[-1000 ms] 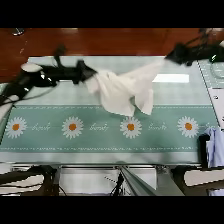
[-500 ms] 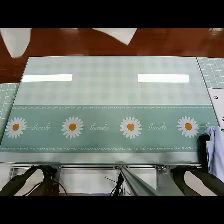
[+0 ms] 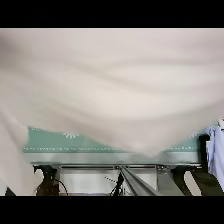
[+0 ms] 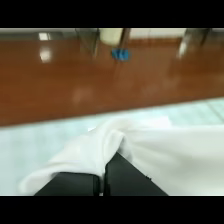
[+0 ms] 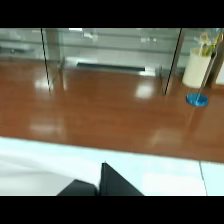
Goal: Fold the shirts.
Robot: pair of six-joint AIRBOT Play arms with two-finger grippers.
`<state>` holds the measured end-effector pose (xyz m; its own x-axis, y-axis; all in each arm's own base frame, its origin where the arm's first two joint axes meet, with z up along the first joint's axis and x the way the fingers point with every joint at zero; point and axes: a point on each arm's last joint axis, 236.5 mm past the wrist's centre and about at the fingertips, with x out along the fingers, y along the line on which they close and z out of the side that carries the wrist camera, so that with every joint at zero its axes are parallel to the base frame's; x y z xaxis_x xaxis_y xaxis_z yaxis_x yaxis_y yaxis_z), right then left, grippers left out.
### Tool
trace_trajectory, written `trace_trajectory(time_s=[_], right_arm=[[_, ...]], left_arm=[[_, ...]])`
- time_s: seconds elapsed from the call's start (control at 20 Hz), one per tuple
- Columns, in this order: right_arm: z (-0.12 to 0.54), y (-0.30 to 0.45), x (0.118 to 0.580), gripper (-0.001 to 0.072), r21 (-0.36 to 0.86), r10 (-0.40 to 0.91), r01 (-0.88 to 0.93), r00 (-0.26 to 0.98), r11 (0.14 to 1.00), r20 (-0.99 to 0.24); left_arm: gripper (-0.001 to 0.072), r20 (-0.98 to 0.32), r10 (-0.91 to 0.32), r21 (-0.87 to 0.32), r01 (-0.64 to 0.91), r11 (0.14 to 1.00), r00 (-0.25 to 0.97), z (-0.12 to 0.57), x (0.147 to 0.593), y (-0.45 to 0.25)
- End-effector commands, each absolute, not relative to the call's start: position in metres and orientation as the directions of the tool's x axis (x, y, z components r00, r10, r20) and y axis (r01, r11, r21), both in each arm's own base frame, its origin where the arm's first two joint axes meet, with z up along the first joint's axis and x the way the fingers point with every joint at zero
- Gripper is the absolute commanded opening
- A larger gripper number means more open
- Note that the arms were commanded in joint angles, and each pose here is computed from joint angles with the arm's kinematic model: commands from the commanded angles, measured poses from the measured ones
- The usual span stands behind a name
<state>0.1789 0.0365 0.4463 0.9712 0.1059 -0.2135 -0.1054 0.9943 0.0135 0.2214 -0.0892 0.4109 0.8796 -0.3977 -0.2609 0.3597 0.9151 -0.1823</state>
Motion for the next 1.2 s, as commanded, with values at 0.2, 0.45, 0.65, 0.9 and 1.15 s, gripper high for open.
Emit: trace_trajectory(time_s=[0.2, 0.45, 0.65, 0.9, 1.15], right_arm=[[0.297, 0.008, 0.279, 0.0019, 0.136, 0.107, -0.041, 0.843, 0.99, -0.527], [0.191, -0.003, 0.399, 0.0019, 0.283, 0.208, -0.008, 0.698, 0.959, -0.685], [0.125, 0.004, 0.469, 0.0019, 0.434, 0.321, 0.036, 0.62, 0.9, -0.716], [0.087, -0.003, 0.532, 0.0019, 0.535, 0.352, 0.13, 0.621, 0.835, -0.7], [0.038, -0.006, 0.541, 0.005, 0.559, 0.36, 0.224, 0.566, 0.799, -0.742]], left_arm=[[0.0023, -0.669, -0.632, -0.553, 0.307, 0.775, 0.39, 0.151, 0.234, -0.141], [0.0023, -0.665, -0.571, -0.608, 0.094, 0.788, 0.482, 0.056, 0.343, -0.148], [0.0023, -0.646, -0.562, -0.632, 0.053, 0.774, 0.517, 0.041, 0.427, -0.157], [0.0023, -0.636, -0.583, -0.64, 0.075, 0.764, 0.506, 0.032, 0.506, -0.168], [0.0092, -0.671, -0.605, -0.655, 0.04, 0.754, 0.428, 0.001, 0.511, -0.174]])
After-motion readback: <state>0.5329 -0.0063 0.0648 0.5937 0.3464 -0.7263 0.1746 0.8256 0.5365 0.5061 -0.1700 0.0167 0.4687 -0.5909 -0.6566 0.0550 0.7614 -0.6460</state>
